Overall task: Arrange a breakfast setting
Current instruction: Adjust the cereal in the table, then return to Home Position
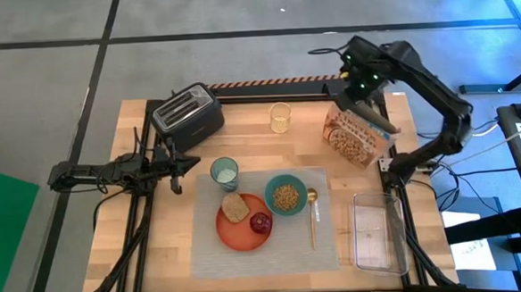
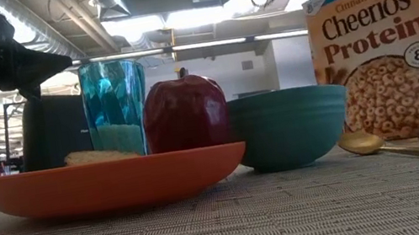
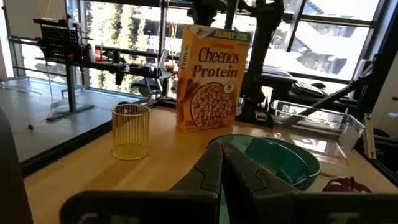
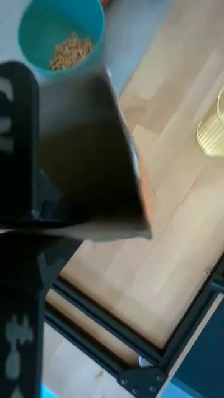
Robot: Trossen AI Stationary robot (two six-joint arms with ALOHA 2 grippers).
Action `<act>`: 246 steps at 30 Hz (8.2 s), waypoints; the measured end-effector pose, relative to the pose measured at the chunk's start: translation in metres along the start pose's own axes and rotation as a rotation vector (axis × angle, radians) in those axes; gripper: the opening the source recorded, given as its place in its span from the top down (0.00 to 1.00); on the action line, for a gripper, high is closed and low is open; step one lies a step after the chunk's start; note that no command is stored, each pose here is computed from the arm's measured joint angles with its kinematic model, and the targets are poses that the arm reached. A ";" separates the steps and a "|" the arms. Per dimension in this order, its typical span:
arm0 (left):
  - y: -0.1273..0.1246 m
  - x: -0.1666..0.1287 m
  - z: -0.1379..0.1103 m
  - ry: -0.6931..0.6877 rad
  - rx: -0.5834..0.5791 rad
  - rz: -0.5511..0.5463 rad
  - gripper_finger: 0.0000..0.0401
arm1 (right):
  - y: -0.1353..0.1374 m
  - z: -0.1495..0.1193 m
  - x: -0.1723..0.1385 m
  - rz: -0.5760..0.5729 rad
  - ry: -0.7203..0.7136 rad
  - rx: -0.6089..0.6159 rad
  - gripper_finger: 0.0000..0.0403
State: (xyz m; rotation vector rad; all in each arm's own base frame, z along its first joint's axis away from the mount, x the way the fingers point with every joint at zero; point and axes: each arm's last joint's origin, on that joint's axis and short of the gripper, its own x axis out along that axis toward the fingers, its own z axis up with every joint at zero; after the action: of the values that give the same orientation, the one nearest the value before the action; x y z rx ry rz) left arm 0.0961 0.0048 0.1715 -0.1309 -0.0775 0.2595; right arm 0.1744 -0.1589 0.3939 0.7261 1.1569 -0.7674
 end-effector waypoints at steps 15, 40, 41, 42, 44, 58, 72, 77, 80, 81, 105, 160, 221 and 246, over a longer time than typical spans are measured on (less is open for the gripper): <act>-0.001 0.000 0.000 0.007 0.001 -0.025 1.00 | -0.010 0.025 0.011 -0.028 0.010 -0.006 1.00; -0.001 0.000 0.000 0.007 0.000 -0.028 1.00 | -0.018 0.030 0.009 -0.073 -0.032 -0.053 0.90; -0.001 0.000 0.000 0.007 0.000 -0.028 1.00 | -0.018 0.031 0.009 -0.076 -0.041 -0.053 0.88; -0.001 0.000 0.000 0.007 0.000 -0.028 1.00 | -0.018 0.032 0.009 -0.079 -0.049 -0.053 0.86; -0.001 0.000 0.000 0.007 -0.002 -0.029 1.00 | -0.018 0.032 0.009 -0.080 -0.051 -0.053 0.81; 0.000 0.000 0.004 -0.035 -0.014 -0.002 1.00 | -0.019 0.013 -0.030 -0.062 -0.281 -0.051 0.47; 0.000 0.000 0.007 -0.069 0.051 0.023 1.00 | -0.017 -0.054 -0.106 0.273 -0.811 -0.058 0.52; 0.001 0.000 0.008 -0.083 0.078 0.064 1.00 | 0.000 -0.089 -0.090 0.568 -0.983 -0.252 0.72; 0.002 0.000 0.008 -0.082 0.080 0.077 1.00 | 0.017 -0.102 -0.057 0.702 -0.998 -0.351 0.90; 0.002 0.000 0.008 -0.081 0.082 0.084 1.00 | 0.023 -0.104 -0.044 0.733 -1.002 -0.371 0.95; 0.003 0.001 0.008 -0.075 0.167 0.021 1.00 | 0.049 -0.178 0.140 1.071 -0.968 -0.639 1.00; -0.005 -0.002 -0.002 0.078 0.130 -0.318 1.00 | 0.006 -0.219 0.156 1.216 -1.181 -0.756 1.00; -0.006 -0.002 -0.002 0.093 0.113 -0.334 1.00 | 0.003 -0.221 0.186 0.918 -0.992 -0.713 1.00; -0.006 -0.002 -0.002 0.093 0.113 -0.334 1.00 | 0.003 -0.221 0.186 0.918 -0.991 -0.713 1.00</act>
State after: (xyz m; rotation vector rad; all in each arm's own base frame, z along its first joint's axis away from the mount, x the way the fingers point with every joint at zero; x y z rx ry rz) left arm 0.0963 -0.0012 0.1702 -0.0159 0.0088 -0.0758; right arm 0.1041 -0.0035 0.1613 0.1378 0.0683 0.1325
